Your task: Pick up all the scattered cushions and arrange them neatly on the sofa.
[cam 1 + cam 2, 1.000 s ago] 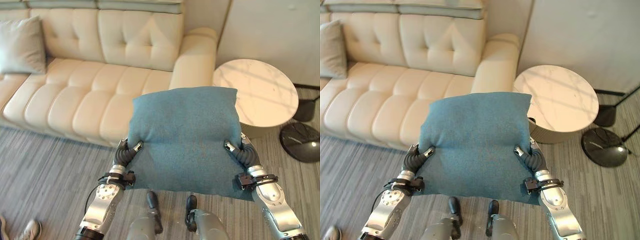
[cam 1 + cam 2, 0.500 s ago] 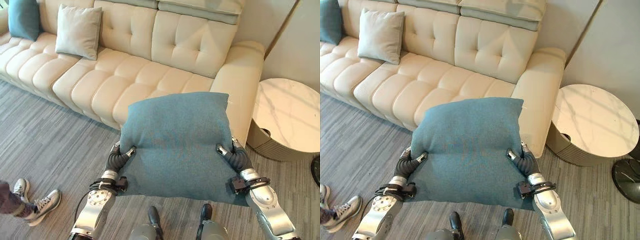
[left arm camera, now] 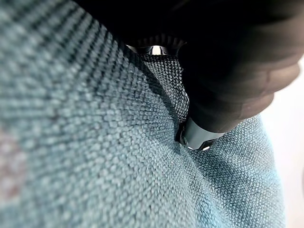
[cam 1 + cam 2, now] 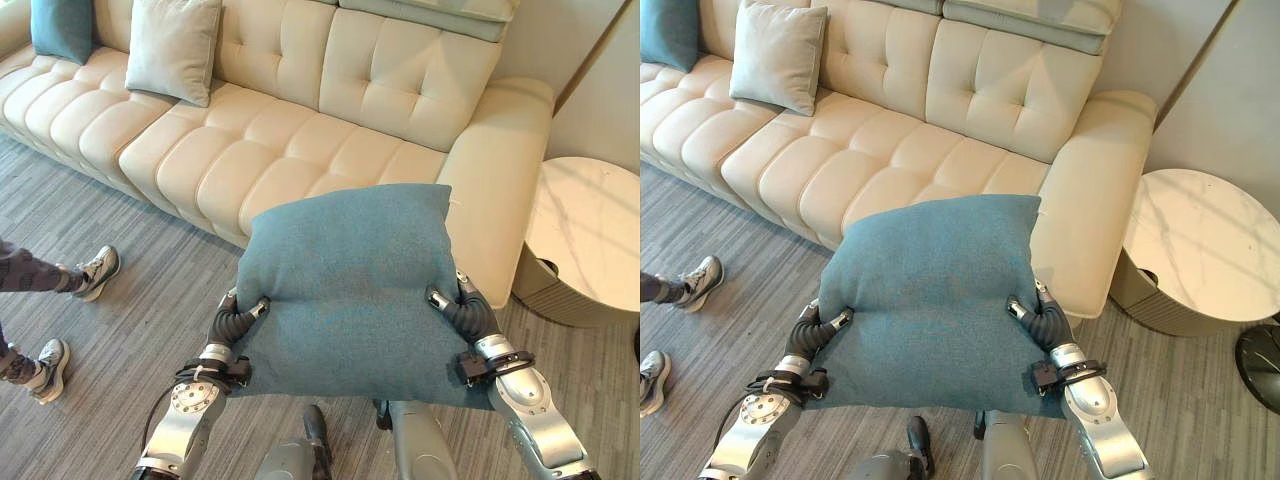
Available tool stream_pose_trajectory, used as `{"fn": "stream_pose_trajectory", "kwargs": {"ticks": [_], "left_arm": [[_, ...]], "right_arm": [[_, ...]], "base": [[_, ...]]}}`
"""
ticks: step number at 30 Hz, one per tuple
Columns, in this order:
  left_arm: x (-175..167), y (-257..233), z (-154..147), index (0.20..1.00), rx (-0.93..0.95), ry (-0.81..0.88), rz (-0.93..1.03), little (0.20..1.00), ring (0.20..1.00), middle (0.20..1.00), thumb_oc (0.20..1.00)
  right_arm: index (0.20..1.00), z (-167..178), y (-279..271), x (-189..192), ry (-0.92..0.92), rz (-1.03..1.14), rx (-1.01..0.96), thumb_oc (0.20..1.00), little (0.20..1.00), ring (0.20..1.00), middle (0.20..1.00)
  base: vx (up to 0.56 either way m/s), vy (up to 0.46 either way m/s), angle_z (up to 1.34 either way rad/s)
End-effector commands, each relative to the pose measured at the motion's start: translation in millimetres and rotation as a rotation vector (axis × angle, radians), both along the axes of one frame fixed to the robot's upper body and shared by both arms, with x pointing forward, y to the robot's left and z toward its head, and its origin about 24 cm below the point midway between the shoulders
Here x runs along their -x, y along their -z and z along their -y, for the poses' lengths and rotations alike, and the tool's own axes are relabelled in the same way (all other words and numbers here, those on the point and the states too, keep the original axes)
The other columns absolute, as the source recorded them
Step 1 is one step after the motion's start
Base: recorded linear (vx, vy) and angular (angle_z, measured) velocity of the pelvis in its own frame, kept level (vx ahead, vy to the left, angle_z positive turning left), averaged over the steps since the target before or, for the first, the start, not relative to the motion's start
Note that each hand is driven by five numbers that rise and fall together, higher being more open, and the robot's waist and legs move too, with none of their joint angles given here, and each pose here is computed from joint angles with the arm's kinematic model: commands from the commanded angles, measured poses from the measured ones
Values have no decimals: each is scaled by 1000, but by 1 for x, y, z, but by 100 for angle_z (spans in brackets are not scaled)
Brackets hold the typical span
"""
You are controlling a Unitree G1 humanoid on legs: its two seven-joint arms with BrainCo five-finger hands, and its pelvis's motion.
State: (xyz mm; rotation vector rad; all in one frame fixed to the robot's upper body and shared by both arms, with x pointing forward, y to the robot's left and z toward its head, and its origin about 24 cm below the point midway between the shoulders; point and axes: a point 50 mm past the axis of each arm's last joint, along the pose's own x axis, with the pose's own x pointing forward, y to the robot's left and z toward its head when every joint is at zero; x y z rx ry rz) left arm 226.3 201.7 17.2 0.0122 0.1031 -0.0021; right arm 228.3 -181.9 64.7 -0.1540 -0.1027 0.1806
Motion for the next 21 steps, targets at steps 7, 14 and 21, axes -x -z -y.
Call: {"fn": "stream_pose_trajectory", "kwargs": {"ticks": [7,14,21], "left_arm": [[-11,-41,41,200,47,227,233,200,200,200,200],[-13,-38,36,200,24,202,218,200,200,200,200],[-14,-43,30,200,21,146,242,200,200,200,200]], "right_arm": [[200,-1,-44,4,-96,235,-40,200,200,200,200],[200,6,-43,0,-48,227,-14,200,200,200,200],[200,13,-31,0,2,180,30,200,200,200,200]], "base": [[421,-118,51],[312,67,-40],[246,213,-115]]}}
